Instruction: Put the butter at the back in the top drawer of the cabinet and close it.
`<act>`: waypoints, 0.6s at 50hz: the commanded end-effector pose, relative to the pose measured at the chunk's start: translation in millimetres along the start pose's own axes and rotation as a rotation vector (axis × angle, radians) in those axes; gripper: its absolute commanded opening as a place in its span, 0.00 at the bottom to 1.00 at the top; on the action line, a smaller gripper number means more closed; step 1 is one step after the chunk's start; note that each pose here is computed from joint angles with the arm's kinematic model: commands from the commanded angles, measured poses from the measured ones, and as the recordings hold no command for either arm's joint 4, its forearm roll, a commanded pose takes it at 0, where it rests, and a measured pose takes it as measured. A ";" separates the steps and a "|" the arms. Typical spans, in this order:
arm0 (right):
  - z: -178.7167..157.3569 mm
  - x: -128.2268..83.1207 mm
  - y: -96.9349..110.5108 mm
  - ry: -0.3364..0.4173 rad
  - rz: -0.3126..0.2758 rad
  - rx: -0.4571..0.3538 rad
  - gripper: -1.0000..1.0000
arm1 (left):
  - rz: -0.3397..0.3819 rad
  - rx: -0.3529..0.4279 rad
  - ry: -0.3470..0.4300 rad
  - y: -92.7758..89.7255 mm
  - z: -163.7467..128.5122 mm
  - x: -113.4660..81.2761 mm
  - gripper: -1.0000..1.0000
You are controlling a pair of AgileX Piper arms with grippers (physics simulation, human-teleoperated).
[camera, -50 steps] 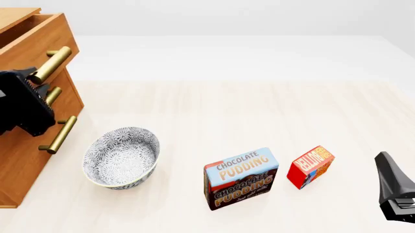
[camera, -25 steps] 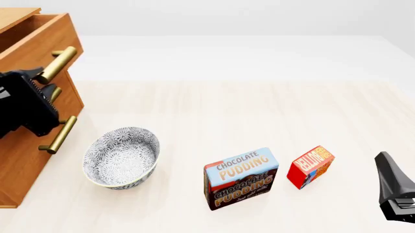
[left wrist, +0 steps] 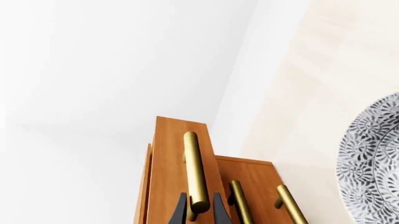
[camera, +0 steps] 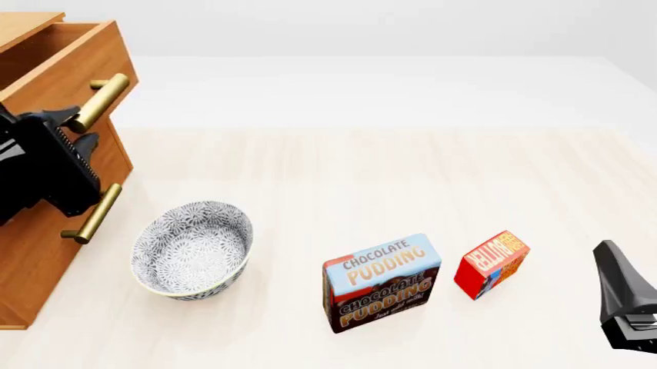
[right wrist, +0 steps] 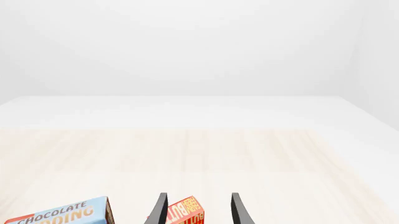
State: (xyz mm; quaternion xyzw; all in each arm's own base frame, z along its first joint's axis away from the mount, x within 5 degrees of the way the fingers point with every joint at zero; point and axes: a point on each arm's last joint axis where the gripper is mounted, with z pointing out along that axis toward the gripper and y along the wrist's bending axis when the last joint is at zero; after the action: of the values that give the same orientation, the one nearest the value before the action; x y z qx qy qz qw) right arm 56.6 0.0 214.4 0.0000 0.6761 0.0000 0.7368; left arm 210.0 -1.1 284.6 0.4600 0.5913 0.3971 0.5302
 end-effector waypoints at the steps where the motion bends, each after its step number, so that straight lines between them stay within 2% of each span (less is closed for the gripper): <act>1: 0.0 0.0 0.0 0.000 0.000 0.000 1.00 | -0.058 0.038 -0.004 -10.4 0.0 -3.3 0.00; 24: 0.0 0.0 0.0 0.000 0.000 0.000 1.00 | -0.058 0.038 -0.004 -10.4 0.0 -3.3 0.00; 25: 0.0 0.0 0.0 0.000 0.000 0.000 1.00 | -0.058 0.038 -0.004 -10.4 0.0 -3.3 1.00; 30: 0.0 0.0 0.0 0.000 0.000 0.000 1.00 | -0.058 0.038 -0.004 -10.4 0.0 -3.3 1.00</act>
State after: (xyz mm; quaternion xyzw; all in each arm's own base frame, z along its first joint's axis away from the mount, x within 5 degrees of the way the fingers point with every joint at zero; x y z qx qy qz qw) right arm 56.6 0.0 214.4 0.0000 0.6761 0.0000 0.7368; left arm 209.5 -3.8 280.1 0.4575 0.6006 0.3839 0.5315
